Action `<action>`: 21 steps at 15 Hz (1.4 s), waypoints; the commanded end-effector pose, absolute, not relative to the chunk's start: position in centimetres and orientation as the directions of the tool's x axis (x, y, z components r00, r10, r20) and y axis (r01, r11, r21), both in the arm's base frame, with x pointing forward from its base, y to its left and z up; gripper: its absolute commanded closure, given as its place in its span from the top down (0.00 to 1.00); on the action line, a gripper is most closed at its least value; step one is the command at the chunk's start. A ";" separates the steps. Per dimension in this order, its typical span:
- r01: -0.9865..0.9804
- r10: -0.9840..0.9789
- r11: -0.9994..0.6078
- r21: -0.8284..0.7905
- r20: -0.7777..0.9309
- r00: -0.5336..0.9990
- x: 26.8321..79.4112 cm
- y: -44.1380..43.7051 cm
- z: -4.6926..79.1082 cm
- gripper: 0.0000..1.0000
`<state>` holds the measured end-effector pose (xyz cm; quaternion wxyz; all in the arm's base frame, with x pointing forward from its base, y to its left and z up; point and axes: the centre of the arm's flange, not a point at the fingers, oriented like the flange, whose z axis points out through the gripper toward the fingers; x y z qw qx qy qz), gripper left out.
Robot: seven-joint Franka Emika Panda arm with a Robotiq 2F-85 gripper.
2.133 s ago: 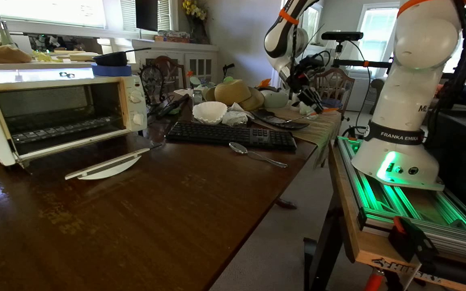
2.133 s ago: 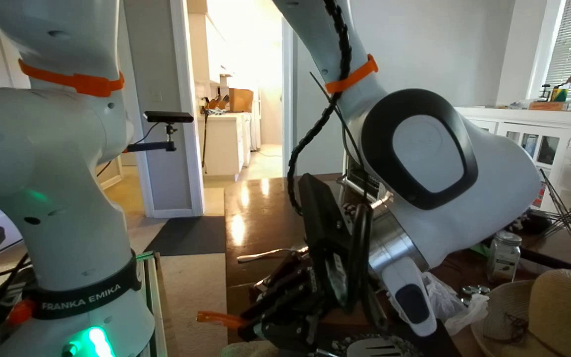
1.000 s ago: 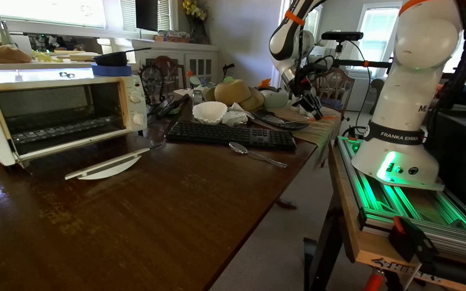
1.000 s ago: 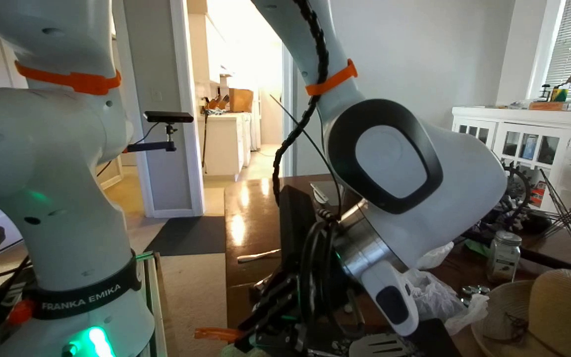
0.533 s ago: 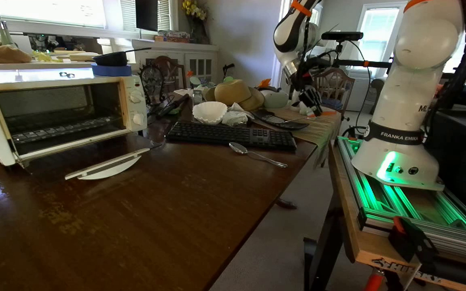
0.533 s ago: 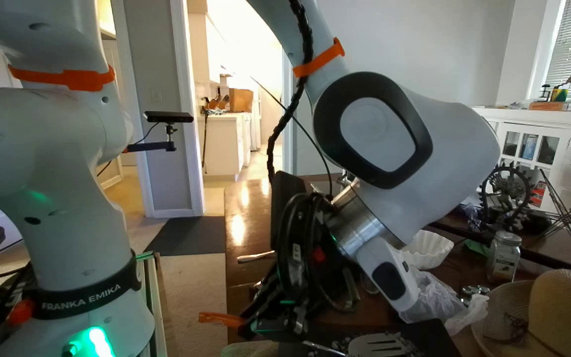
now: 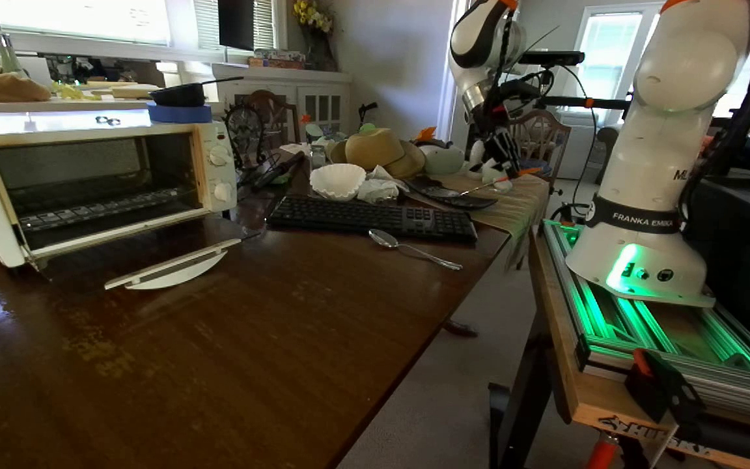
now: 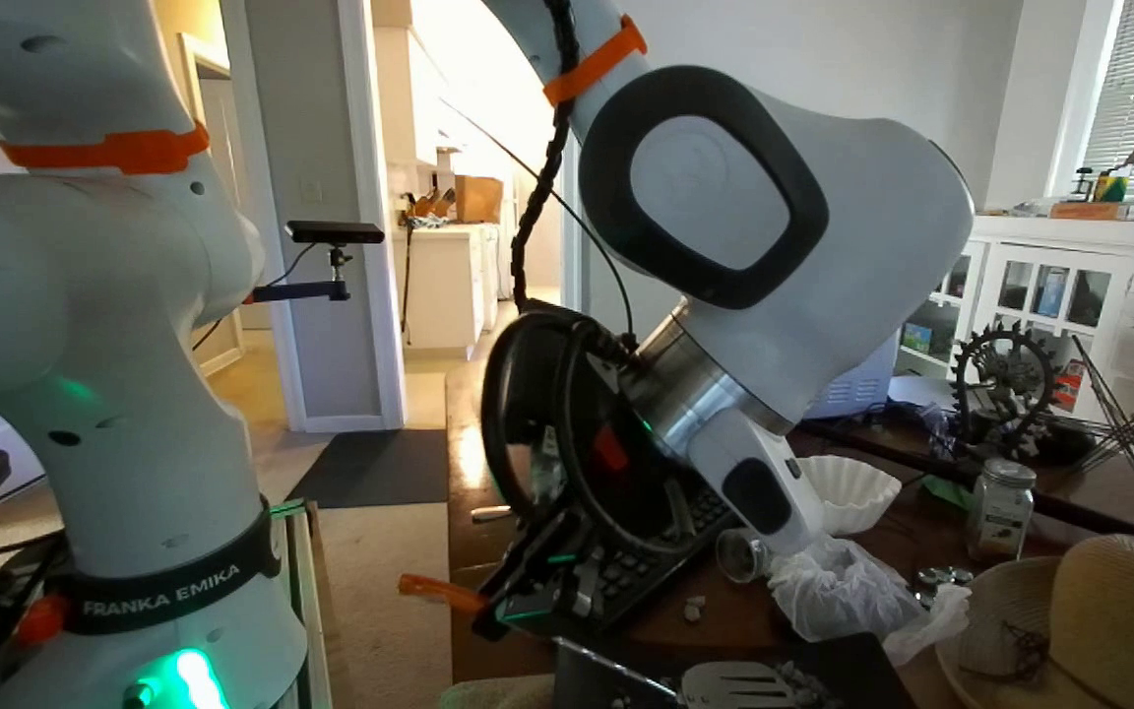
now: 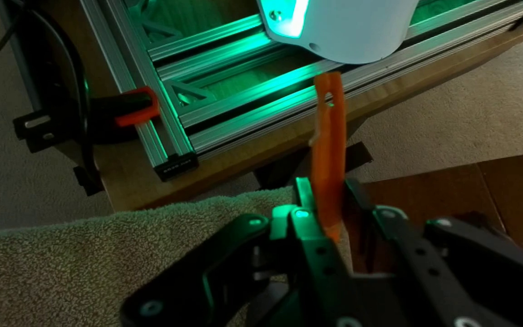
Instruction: Use the orange spatula to stir the contents of the black plate
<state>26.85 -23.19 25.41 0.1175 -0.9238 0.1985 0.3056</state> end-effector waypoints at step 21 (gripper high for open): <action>-0.433 -0.364 -0.891 -0.136 -0.355 0.861 23.4 -21.4 29.1 0.05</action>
